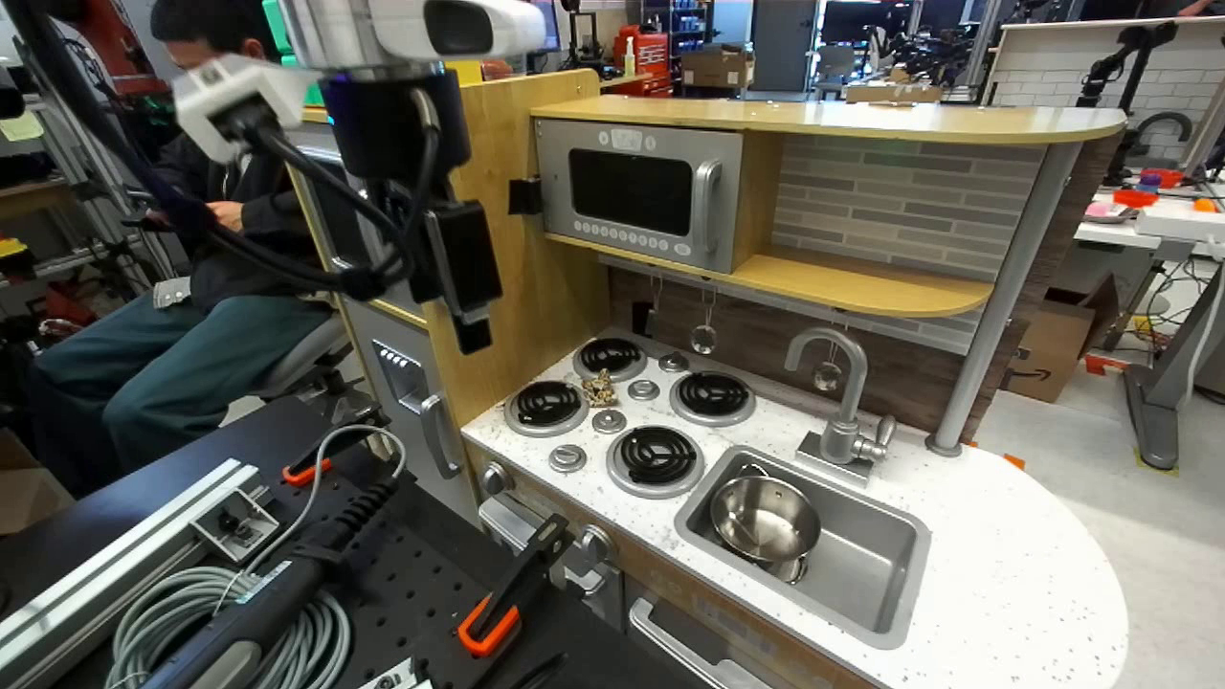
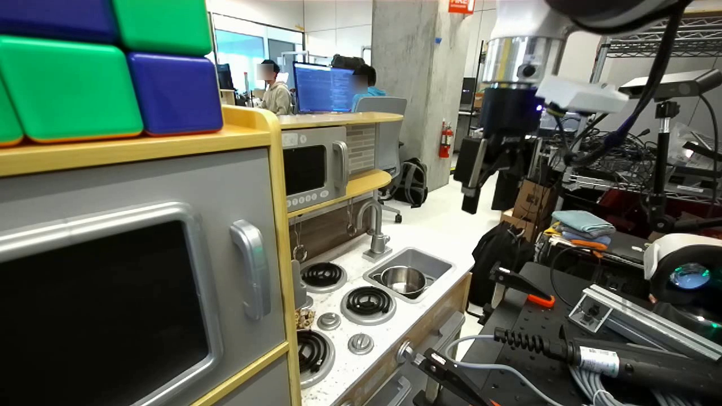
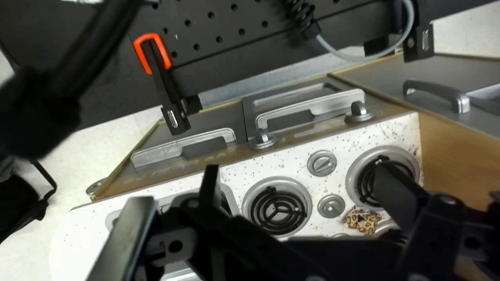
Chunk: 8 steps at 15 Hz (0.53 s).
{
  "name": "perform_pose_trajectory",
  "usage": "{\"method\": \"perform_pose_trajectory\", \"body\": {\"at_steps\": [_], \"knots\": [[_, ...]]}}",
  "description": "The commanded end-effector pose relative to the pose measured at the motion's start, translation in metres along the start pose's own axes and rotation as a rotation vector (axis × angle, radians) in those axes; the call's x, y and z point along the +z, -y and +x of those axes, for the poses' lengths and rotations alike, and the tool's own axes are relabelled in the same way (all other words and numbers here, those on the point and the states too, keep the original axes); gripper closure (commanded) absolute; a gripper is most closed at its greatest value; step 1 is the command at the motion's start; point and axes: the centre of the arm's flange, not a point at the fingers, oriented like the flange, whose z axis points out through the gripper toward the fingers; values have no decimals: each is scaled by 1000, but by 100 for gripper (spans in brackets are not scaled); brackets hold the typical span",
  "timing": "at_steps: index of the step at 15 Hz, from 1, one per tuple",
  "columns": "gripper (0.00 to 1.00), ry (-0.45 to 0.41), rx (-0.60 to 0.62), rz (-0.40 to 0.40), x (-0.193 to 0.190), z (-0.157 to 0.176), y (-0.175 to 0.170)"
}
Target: Pick up the plush toy from the stove and put it inside the silver pot in the sink
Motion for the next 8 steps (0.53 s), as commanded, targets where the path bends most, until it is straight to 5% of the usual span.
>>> {"method": "perform_pose_trajectory", "body": {"at_steps": [1,3,8], "knots": [[0,-64,65,-11,68,45,21],[0,-48,51,1,43,20,11],[0,-27,75,-6,68,37,20]]}}
